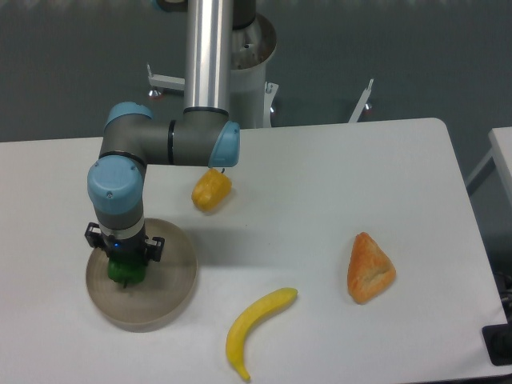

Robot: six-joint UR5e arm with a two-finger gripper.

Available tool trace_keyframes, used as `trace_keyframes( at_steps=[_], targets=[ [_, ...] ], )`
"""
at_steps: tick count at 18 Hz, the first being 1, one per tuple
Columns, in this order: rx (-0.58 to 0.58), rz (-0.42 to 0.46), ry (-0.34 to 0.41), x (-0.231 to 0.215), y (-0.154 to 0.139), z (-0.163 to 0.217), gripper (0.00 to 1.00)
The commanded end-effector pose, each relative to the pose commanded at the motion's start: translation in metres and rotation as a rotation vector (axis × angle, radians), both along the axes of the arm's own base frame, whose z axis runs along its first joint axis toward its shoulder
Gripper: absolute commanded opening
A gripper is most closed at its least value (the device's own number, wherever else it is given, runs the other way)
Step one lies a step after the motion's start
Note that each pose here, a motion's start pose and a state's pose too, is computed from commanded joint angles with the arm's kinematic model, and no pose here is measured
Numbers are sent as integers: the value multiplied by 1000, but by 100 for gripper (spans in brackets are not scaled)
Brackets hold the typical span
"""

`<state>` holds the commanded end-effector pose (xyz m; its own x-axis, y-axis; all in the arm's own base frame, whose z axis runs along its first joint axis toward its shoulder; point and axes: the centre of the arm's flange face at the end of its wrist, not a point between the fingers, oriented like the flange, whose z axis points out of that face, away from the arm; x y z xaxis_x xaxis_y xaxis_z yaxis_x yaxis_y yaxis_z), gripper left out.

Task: Pick up the green pepper from the plate
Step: 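Lift the green pepper off the plate and carry it away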

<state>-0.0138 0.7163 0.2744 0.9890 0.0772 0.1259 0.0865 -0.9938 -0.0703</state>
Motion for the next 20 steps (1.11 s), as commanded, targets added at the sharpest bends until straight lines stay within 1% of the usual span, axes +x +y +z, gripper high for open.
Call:
trace_keyframes(
  at_steps=[1,3,5,7,8,9,12,13,15,16,17,18,20],
  targets=[
    [11,-2,22,-2,-5,12,13],
    [22,-3,88,-9,-12,32,12],
    [38,17,141,-25,-18,51,12],
    [73,61,167,-57,-27,78,12],
    [94,73,177,-84,-36,96,12],
    [117,60,185,-107,-46,114,12],
    [143,-2,207,-160,-63,135,12],
    [155,-14,207,-186,-72,141,12],
    [133,-42,204,-209,-82,137,12],
    [102,-76,193,-232,-94,133,12],
    [96,-120,197,-246,-102,135,12],
    [95,-174,205,-259,-112,141,12],
    [66,-297,205,-289,-131,139,12]
  ],
)
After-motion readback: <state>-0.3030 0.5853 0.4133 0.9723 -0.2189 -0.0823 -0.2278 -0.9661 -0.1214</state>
